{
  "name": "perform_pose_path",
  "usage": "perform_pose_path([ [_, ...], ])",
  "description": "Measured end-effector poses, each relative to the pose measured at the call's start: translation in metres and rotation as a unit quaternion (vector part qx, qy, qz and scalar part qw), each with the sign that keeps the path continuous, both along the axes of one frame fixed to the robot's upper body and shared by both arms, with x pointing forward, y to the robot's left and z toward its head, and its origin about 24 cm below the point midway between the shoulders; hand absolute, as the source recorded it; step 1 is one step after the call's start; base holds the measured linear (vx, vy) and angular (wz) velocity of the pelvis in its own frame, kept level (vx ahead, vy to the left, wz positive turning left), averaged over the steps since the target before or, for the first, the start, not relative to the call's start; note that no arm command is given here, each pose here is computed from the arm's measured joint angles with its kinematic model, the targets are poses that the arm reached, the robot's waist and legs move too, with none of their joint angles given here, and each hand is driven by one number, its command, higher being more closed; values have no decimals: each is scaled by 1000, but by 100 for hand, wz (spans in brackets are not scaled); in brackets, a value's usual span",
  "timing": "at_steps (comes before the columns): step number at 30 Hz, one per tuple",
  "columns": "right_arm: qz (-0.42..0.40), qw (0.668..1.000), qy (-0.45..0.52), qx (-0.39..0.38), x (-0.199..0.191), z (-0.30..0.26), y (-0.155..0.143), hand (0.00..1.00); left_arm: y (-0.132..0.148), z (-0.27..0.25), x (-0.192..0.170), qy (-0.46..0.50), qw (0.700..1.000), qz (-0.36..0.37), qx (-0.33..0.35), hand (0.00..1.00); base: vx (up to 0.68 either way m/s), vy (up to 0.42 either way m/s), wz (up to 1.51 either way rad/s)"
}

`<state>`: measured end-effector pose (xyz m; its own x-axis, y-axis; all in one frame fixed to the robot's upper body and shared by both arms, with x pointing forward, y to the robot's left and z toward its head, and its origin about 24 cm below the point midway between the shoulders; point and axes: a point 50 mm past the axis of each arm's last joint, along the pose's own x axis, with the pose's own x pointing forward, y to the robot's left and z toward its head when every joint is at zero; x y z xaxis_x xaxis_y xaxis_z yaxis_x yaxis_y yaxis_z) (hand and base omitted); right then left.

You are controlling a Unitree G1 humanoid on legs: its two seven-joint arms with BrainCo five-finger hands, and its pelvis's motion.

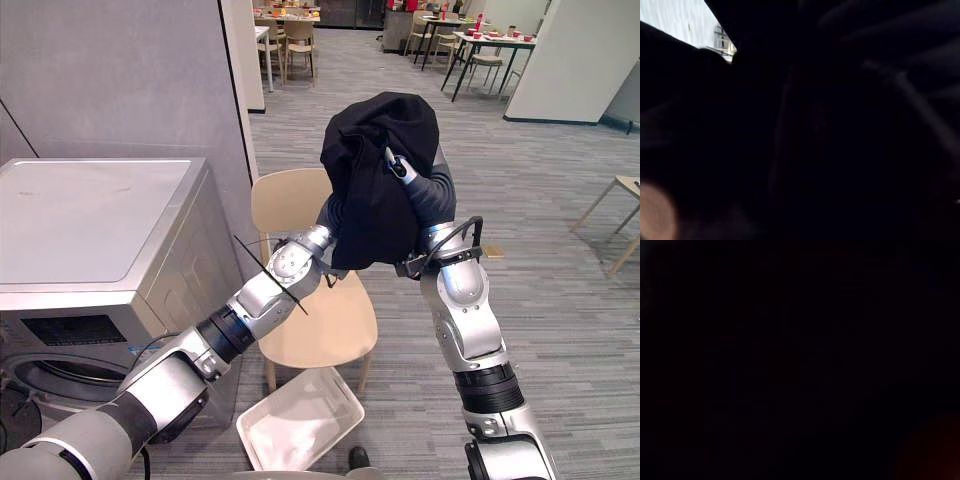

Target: Pick up the laundry basket with both hands and put the clothes into the washing machine.

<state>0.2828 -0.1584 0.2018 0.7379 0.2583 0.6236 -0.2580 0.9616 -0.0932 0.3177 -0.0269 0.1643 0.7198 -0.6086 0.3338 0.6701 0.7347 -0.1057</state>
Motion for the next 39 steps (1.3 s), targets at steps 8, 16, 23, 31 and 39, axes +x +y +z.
perform_pose_path([
  [8, -3, 1000, -5, 1, -2, -1, -4, 100, 1, 9, -1, -5, 1000, -22, -3, 100, 0, 0, 0],
  [16, -11, 1000, -1, -2, -4, -4, -9, 100, 4, 12, 0, -17, 1000, -22, 6, 100, 0, 0, 0],
  [23, -24, 1000, -13, 7, -16, -4, -17, 0, 2, 21, -6, -32, 999, -38, -1, 100, 0, 0, 0],
  [31, -90, 996, -22, 12, -45, -7, -52, 0, 17, 50, -4, -62, 996, -22, -65, 100, 0, 0, -4],
  [39, -222, 970, -94, 10, -84, 16, -102, 0, 54, 58, 5, -74, 990, 40, -111, 100, 9, -3, -10],
])
